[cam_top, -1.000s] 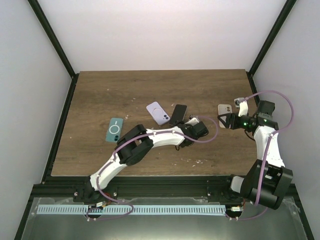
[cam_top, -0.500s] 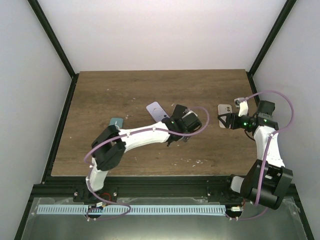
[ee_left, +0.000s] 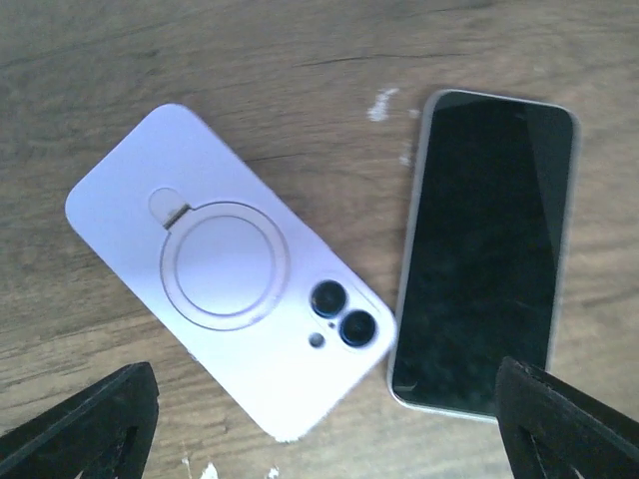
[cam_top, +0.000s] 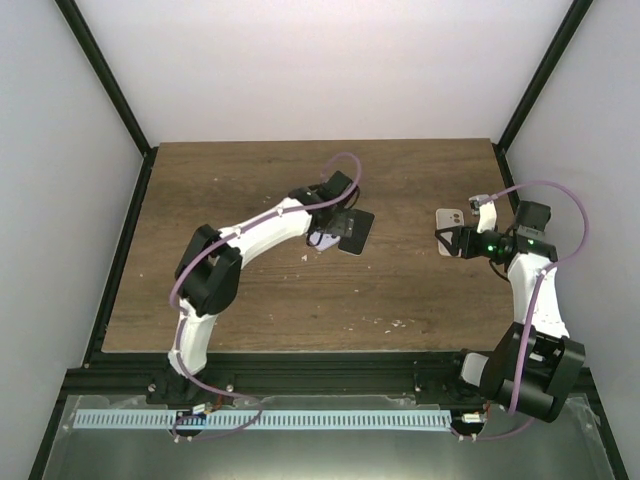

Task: Take the phone out of the phone case
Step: Place the phone at the center of the board, then pick up the phone at the center of the board.

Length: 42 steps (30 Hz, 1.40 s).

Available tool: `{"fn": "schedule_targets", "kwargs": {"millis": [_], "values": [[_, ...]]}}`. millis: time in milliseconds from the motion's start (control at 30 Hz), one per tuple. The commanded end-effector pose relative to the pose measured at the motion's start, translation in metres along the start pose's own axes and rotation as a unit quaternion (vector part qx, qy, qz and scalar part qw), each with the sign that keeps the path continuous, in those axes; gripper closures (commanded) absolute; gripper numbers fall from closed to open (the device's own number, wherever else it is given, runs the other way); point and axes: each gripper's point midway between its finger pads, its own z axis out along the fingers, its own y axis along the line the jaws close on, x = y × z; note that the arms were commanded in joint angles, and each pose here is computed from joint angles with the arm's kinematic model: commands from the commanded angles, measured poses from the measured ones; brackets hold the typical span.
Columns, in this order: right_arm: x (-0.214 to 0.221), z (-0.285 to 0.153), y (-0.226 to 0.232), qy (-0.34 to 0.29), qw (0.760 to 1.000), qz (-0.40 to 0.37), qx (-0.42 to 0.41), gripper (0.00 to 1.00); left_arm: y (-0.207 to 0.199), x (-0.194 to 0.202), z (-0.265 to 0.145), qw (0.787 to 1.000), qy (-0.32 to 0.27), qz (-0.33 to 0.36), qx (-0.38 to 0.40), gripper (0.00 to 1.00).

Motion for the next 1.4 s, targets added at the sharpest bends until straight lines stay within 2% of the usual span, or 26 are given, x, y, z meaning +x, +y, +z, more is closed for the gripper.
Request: {"fn": "schedule_targets", "kwargs": {"millis": [0,100,233,433,733,1000,1100,1200,1367], "values": [[-0.001,-0.001,0.007,-0.003,1.000,-0.010,-0.013,0.35,0.015,0.000,0.023,0.996,0.044,-0.072,-0.014,0.06],[-0.001,-0.001,0.007,-0.004,1.000,-0.012,-0.013,0.35,0.024,-0.005,0.038,0.989,0.069,-0.124,-0.030,0.06],[-0.001,0.000,0.007,-0.003,1.000,-0.012,-0.013,0.35,0.028,-0.019,0.047,0.983,0.060,-0.162,-0.055,0.05],[0.001,0.001,0.006,0.001,1.000,-0.009,-0.015,0.34,0.050,-0.012,0.064,0.964,0.071,-0.224,-0.123,0.05],[0.002,0.003,0.005,0.005,1.000,-0.006,-0.020,0.33,0.058,0.020,0.087,0.960,0.120,-0.198,-0.157,0.05],[0.003,0.004,0.005,0.007,1.000,-0.003,-0.023,0.32,0.093,0.060,0.063,0.947,0.151,-0.176,-0.221,0.05],[0.004,0.005,0.004,0.010,1.000,-0.001,-0.026,0.32,0.099,0.068,0.058,0.950,0.146,-0.179,-0.208,0.05],[0.005,0.006,0.003,0.013,1.000,0.003,-0.027,0.31,0.098,0.084,0.068,0.952,0.174,-0.172,-0.185,0.04],[0.004,0.005,0.004,0.011,1.000,0.000,-0.024,0.30,0.093,0.089,0.084,0.958,0.197,-0.132,-0.159,0.02]]}}
